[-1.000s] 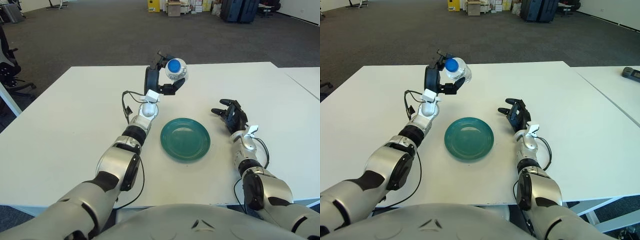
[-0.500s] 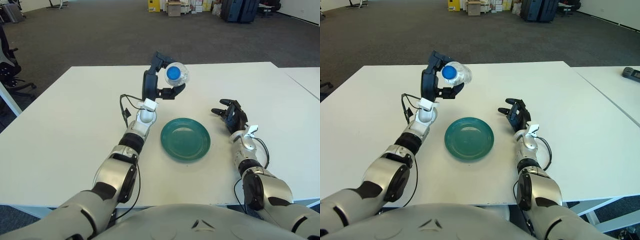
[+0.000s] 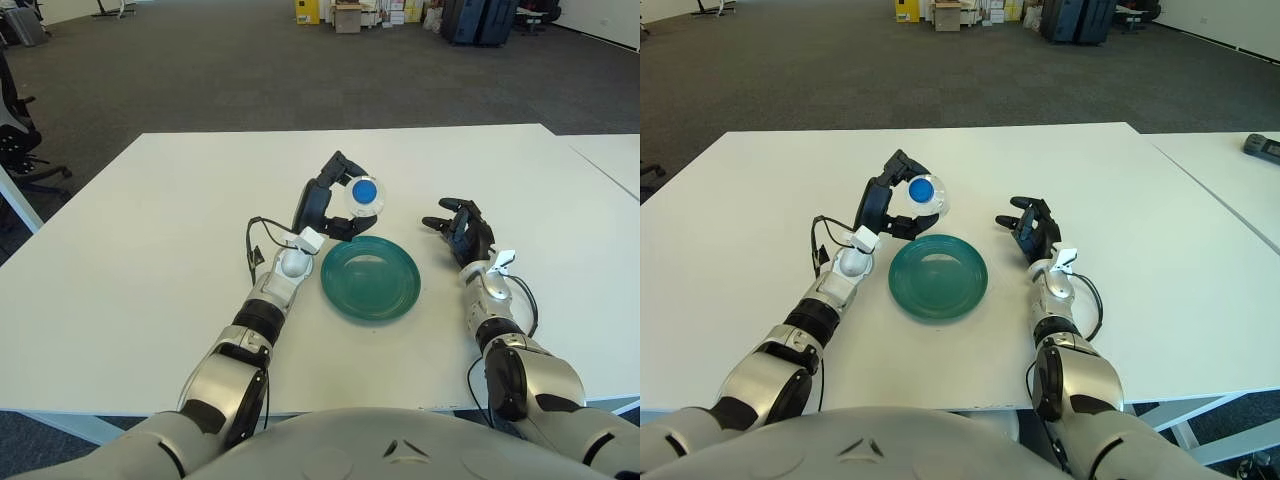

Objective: Put the bottle into the plate.

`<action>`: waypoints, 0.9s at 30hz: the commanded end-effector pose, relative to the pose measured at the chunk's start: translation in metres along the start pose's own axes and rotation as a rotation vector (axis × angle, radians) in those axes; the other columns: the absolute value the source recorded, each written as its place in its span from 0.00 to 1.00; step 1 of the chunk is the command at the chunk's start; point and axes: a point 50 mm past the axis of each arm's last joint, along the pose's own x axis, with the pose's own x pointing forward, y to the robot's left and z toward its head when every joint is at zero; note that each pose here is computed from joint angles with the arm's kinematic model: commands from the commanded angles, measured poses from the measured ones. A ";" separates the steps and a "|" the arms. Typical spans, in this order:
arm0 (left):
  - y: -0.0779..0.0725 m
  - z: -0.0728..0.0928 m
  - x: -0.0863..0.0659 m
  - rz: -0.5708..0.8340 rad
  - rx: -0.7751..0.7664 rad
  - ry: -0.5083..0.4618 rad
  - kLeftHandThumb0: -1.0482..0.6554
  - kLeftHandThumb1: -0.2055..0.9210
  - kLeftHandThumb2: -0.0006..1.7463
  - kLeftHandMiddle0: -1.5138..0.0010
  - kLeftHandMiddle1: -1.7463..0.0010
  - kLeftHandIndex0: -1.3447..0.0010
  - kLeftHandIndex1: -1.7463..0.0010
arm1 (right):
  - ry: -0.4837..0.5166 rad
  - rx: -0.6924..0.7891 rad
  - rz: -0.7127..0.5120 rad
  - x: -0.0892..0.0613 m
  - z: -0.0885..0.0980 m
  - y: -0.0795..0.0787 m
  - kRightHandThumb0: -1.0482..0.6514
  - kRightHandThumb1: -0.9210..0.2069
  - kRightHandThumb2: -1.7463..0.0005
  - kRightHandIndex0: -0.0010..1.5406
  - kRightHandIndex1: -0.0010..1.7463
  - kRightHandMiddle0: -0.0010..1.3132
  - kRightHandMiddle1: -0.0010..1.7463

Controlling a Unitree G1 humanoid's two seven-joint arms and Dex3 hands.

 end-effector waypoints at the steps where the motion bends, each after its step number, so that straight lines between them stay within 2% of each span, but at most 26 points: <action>1: 0.005 0.003 0.003 -0.010 -0.007 -0.003 0.50 0.56 0.65 0.16 0.00 0.27 0.00 | 0.125 0.019 -0.009 -0.013 -0.024 0.003 0.12 0.00 0.44 0.37 0.53 0.17 0.72; 16: 0.005 -0.006 -0.003 -0.156 -0.088 0.138 0.51 0.56 0.64 0.17 0.00 0.29 0.00 | 0.133 0.002 -0.006 -0.011 -0.023 0.005 0.11 0.00 0.43 0.36 0.52 0.16 0.72; 27: 0.007 -0.010 -0.003 -0.199 -0.115 0.196 0.54 0.55 0.65 0.18 0.00 0.30 0.00 | 0.138 -0.008 -0.003 -0.011 -0.023 0.006 0.10 0.00 0.42 0.35 0.51 0.17 0.72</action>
